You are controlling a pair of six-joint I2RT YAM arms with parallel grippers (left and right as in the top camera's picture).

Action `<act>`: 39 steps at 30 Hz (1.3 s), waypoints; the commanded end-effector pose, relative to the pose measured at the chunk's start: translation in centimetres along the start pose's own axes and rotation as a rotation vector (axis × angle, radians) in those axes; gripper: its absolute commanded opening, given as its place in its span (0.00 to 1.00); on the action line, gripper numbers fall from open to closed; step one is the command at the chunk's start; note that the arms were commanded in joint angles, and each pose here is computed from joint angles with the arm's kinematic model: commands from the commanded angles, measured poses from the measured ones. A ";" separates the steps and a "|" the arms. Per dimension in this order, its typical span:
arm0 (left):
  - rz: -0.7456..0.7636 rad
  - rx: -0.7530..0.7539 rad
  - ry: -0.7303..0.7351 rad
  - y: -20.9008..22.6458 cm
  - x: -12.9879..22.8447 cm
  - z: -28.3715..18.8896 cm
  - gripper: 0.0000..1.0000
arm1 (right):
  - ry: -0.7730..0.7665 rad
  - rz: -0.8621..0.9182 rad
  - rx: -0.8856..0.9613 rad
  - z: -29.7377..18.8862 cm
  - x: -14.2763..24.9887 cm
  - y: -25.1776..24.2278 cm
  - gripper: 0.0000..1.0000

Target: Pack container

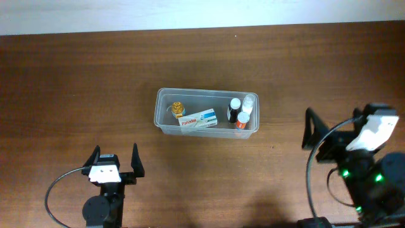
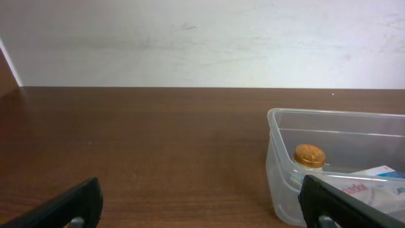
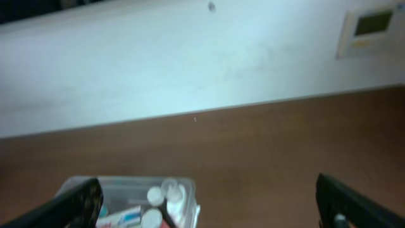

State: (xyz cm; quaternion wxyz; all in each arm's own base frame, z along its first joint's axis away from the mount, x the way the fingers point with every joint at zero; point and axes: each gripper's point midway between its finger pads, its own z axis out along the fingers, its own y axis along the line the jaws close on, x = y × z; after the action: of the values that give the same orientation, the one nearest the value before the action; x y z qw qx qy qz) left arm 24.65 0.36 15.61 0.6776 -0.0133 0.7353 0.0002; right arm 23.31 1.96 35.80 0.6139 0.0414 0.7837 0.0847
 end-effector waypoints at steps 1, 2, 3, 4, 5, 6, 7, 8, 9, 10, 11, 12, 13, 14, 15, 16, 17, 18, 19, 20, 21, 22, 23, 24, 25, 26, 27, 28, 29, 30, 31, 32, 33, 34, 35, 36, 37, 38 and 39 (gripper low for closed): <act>0.015 -0.008 -0.002 0.2 0.0 -0.1 0.99 | -0.020 -0.033 -0.075 0.3 2.4 0.8 0.98; 0.015 -0.008 -0.002 0.2 0.0 -0.1 0.99 | -0.039 -0.039 -0.096 0.4 3.0 1.0 0.98; 0.015 -0.008 -0.002 0.2 0.0 -0.1 0.99 | -0.061 -0.058 -0.126 0.4 3.5 1.4 0.98; 0.015 -0.008 -0.002 0.2 0.0 -0.1 0.99 | -0.081 -0.085 -0.159 0.4 3.9 1.8 0.98; 0.015 -0.008 -0.002 0.2 0.0 -0.1 0.99 | -0.102 -0.112 -0.189 0.3 4.4 2.2 0.98; 0.015 -0.008 -0.002 0.2 0.0 -0.1 0.99 | -0.130 -0.140 -0.215 0.3 5.0 2.5 0.98; 0.015 -0.008 -0.002 0.2 0.0 -0.1 0.99 | -0.154 -0.153 -0.227 0.4 5.6 2.6 0.98; 0.015 -0.008 -0.002 0.2 0.0 -0.1 0.99 | -0.178 -0.155 -0.230 0.5 6.2 2.5 0.98; 0.015 -0.008 -0.002 0.2 0.0 -0.1 0.99 | -0.197 -0.156 -0.232 0.7 6.7 2.4 0.98; 0.015 -0.008 -0.002 0.2 0.0 -0.1 0.99 | -0.231 -0.159 -0.234 1.0 7.6 2.2 0.98; 0.015 -0.008 -0.002 0.2 0.0 -0.1 0.99 | -0.252 -0.161 -0.237 1.2 8.3 2.0 0.98; 0.015 -0.008 -0.002 0.2 0.0 -0.1 0.99 | -0.263 -0.162 -0.238 1.4 8.7 2.0 0.98; 0.015 -0.008 -0.002 0.2 0.0 -0.1 0.99 | -0.277 -0.163 -0.240 1.6 9.2 1.8 0.98; 0.015 -0.008 -0.002 0.2 0.0 -0.1 0.99 | -0.288 -0.164 -0.240 1.7 9.7 1.8 0.98; 0.015 -0.008 -0.002 0.2 0.0 -0.1 0.99 | -0.297 -0.165 -0.241 1.9 10.2 1.7 0.98; 0.015 -0.008 -0.002 0.2 0.0 -0.1 0.99 | -0.301 -0.165 -0.242 2.1 10.6 1.6 0.98; 0.015 -0.008 -0.002 0.2 0.0 -0.1 0.99 | -0.304 -0.166 -0.242 2.3 11.1 1.5 0.98; 0.015 -0.008 -0.002 0.2 0.0 -0.1 0.99 | -0.306 -0.166 -0.242 2.5 11.5 1.4 0.98; 0.015 -0.008 -0.002 0.2 0.0 -0.1 0.99 | -0.306 -0.165 -0.238 2.7 11.8 1.3 0.98; 0.015 -0.008 -0.002 0.2 0.0 -0.1 0.99 | -0.306 -0.164 -0.228 2.9 12.1 1.0 0.98; 0.015 -0.008 -0.002 0.2 0.0 -0.1 0.99 | -0.308 -0.162 -0.215 3.1 12.3 0.7 0.98; 0.015 -0.008 -0.002 0.2 0.0 -0.1 0.99 | -0.312 -0.161 -0.203 3.3 12.5 0.4 0.98; 0.015 -0.008 -0.002 0.2 0.0 -0.1 0.99 | -0.313 -0.160 -0.194 3.4 12.7 0.2 0.98; 0.015 -0.008 -0.002 0.2 0.0 -0.1 0.99 | -0.312 -0.159 -0.180 3.6 13.0 -0.2 0.98; 0.015 -0.008 -0.002 0.2 0.0 -0.1 0.99 | -0.309 -0.158 -0.170 3.8 13.3 -0.5 0.98; 0.015 -0.008 -0.002 0.2 0.0 -0.1 0.99 | -0.305 -0.156 -0.160 4.0 13.7 -0.8 0.98; 0.015 -0.008 -0.002 0.2 0.0 -0.1 0.99 | -0.298 -0.155 -0.152 4.3 14.2 -1.1 0.98; 0.015 -0.008 -0.002 0.2 0.0 -0.1 0.99 | -0.295 -0.154 -0.147 4.4 14.5 -1.3 0.98; 0.015 -0.008 -0.002 0.2 0.0 -0.1 0.99 | -0.290 -0.154 -0.143 4.6 15.0 -1.4 0.98; 0.015 -0.008 -0.002 0.2 0.0 -0.1 0.99 | -0.287 -0.153 -0.142 4.7 15.3 -1.5 0.98; 0.015 -0.008 -0.002 0.2 0.0 -0.1 0.99 | -0.283 -0.153 -0.142 4.8 15.7 -1.6 0.98; 0.015 -0.008 -0.002 0.2 0.0 -0.1 0.99 | -0.283 -0.153 -0.142 5.0 16.0 -1.7 0.99; 0.015 -0.008 -0.002 0.2 0.0 -0.1 0.99 | -0.274 -0.152 -0.139 5.0 16.2 -1.7 0.98; 0.015 -0.008 -0.002 0.2 0.0 -0.1 0.99 | -0.273 -0.151 -0.136 5.0 16.2 -1.8 0.98; 0.015 -0.008 -0.002 0.2 0.0 -0.1 0.99 | -0.274 -0.151 -0.133 5.1 16.2 -1.9 0.98; 0.015 -0.008 -0.002 0.2 0.0 -0.1 0.99 | -0.271 -0.150 -0.129 5.1 16.3 -2.0 0.98; 0.015 -0.008 -0.002 0.2 0.0 -0.1 0.99 | -0.266 -0.149 -0.123 5.1 16.4 -2.1 0.98; 0.015 -0.008 -0.002 0.2 0.0 -0.1 0.99 | -0.258 -0.148 -0.119 5.2 16.5 -2.2 0.98; 0.015 -0.008 -0.002 0.2 0.0 -0.1 0.99 | -0.246 -0.146 -0.111 5.3 16.8 -2.4 0.98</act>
State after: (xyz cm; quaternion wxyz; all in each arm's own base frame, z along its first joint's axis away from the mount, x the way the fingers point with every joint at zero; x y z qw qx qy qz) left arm 24.65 0.37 15.61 0.6776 -0.0135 0.7353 0.0003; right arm 24.38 3.52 18.50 0.7136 -0.0490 0.6929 0.0909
